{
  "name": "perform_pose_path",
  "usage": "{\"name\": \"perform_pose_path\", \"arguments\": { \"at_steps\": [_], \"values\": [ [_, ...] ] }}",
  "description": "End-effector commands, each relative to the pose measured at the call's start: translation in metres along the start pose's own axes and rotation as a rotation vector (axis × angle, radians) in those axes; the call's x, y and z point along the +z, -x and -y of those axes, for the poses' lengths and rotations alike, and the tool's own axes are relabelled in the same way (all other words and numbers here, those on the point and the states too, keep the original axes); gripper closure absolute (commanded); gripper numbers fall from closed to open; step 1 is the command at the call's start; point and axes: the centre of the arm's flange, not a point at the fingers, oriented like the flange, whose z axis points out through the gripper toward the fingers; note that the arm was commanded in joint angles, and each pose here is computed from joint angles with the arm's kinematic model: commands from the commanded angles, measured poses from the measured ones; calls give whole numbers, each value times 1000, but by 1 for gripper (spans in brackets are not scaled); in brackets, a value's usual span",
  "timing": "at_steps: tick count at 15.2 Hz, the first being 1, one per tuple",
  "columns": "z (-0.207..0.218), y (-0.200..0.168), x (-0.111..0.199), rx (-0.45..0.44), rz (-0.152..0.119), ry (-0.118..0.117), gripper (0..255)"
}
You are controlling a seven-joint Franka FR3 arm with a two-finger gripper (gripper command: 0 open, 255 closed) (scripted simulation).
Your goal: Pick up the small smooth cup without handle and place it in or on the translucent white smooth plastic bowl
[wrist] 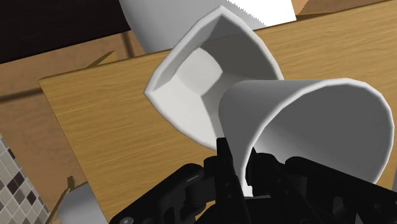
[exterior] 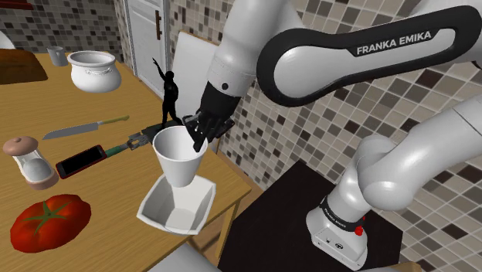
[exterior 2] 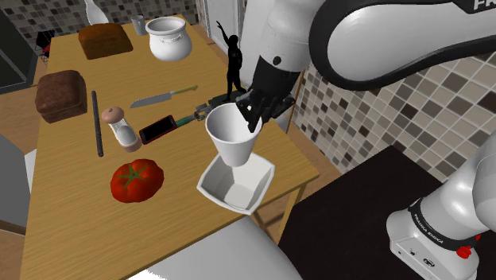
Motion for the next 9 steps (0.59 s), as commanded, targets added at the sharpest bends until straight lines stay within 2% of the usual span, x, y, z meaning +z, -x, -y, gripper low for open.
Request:
{"name": "perform_pose_path", "arguments": {
  "at_steps": [1,9],
  "values": [
    [-3,1,10,0,0,0,255],
    [-12,5,51,0,0,0,255]
  ]
}}
